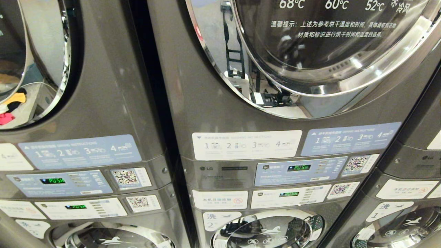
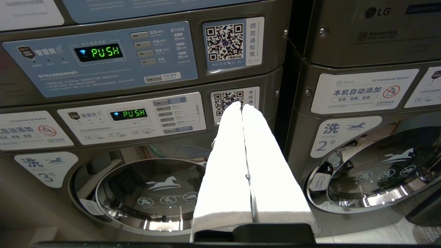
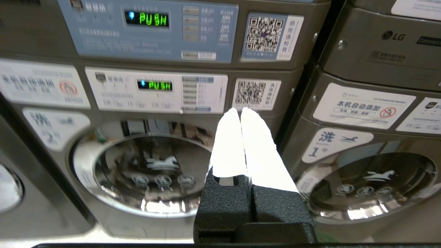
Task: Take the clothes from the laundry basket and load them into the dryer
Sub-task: Open the dryer
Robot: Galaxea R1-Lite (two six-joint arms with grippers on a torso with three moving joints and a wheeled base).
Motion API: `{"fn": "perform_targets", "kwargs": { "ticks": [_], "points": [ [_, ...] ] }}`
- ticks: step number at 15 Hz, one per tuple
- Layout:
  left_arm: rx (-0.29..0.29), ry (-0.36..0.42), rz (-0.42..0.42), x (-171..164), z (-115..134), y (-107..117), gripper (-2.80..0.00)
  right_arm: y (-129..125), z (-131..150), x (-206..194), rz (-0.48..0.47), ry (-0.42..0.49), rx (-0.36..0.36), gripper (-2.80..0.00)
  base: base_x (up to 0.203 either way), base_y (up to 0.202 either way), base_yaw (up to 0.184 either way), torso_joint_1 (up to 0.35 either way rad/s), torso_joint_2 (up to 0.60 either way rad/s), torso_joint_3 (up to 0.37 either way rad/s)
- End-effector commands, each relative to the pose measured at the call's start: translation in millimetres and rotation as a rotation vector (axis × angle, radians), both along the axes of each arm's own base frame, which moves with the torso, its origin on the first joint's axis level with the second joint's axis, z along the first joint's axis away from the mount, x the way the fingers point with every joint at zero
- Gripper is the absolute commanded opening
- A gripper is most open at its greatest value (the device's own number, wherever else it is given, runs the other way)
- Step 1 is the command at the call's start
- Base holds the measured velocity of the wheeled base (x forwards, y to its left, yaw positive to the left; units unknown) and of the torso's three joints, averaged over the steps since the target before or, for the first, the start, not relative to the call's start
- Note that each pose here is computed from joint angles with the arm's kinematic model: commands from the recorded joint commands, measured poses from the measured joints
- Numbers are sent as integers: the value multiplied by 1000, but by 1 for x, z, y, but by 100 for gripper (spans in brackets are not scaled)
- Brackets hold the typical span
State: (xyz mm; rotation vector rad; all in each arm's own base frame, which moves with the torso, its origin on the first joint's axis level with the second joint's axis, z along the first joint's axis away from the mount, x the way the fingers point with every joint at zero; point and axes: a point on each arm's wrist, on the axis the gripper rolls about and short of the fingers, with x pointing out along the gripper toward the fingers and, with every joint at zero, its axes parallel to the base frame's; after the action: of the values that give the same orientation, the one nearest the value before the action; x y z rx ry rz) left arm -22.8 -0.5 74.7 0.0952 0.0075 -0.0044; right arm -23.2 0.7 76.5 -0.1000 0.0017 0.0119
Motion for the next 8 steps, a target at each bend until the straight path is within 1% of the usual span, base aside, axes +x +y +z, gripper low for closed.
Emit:
{"fn": "perform_targets", "kwargs": {
  "ticks": [1,2,3,4,6,7,8],
  "points": [
    [-7,1,2,0,0,0,-280,0,17,-4,10,-42,-13,-280,0,0,0,0,0,0],
    [-23,-1,7,0,0,0,-280,1,43,-7,26,-76,-6,-280,0,0,0,0,0,0],
    [-40,-1,9,0,0,0,-280,1,80,-10,49,-116,16,-280,0,0,0,0,0,0],
    [-55,-3,10,0,0,0,-280,1,119,-6,79,-132,49,-280,0,0,0,0,0,0],
    [-60,-3,15,0,0,0,-280,3,198,24,160,-124,132,-280,0,0,0,0,0,0],
    [-60,-3,15,0,0,0,-280,4,231,45,214,-119,183,-280,0,0,0,0,0,0],
    [-60,-3,15,0,0,0,-280,6,253,68,277,-91,232,-280,0,0,0,0,0,0]
  ]
}}
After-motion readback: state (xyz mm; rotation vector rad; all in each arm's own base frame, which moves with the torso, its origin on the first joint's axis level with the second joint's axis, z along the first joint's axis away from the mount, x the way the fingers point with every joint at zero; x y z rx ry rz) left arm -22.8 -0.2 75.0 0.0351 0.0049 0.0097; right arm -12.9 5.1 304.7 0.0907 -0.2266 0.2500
